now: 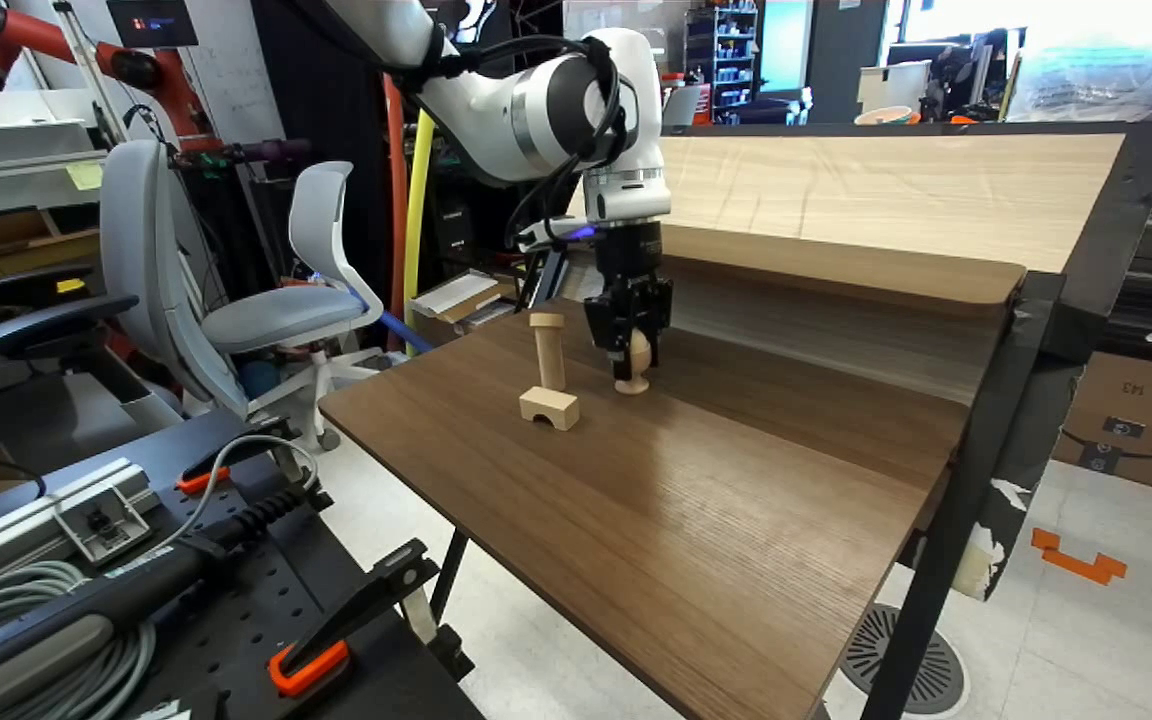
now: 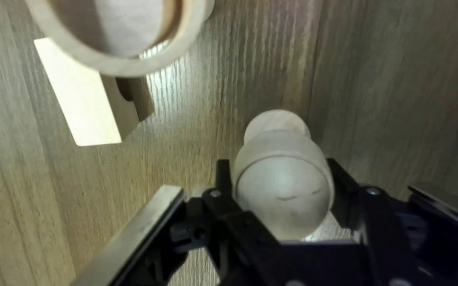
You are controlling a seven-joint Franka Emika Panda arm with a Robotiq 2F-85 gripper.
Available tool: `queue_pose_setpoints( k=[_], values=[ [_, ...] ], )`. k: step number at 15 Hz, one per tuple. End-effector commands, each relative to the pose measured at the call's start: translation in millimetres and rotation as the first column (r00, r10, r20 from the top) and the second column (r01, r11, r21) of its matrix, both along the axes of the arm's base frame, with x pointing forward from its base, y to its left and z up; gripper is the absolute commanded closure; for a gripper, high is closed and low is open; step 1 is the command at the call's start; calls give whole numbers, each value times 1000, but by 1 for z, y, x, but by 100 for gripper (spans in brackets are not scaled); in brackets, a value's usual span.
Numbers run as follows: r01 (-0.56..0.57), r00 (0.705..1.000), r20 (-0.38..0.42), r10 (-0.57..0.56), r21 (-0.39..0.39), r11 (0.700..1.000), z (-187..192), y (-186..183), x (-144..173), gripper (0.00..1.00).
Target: Take the wooden object on the right and place it on the wooden block
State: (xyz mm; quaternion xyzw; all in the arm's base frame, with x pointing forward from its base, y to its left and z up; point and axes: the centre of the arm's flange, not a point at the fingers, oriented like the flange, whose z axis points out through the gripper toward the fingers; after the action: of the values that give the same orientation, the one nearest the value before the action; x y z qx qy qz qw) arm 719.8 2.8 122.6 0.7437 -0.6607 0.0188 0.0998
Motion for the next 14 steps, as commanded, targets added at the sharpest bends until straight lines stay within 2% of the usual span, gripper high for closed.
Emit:
queue_pose_setpoints(
  k=[1, 7, 14],
  values=[
    [19, 1000, -7, -20, -12, 1000, 2, 3, 12, 72],
    [0, 1000, 28, 0, 0, 1000, 27, 6, 11, 72],
    [-15, 998, 55, 16, -9, 1000, 49, -2, -7, 72]
  ],
)
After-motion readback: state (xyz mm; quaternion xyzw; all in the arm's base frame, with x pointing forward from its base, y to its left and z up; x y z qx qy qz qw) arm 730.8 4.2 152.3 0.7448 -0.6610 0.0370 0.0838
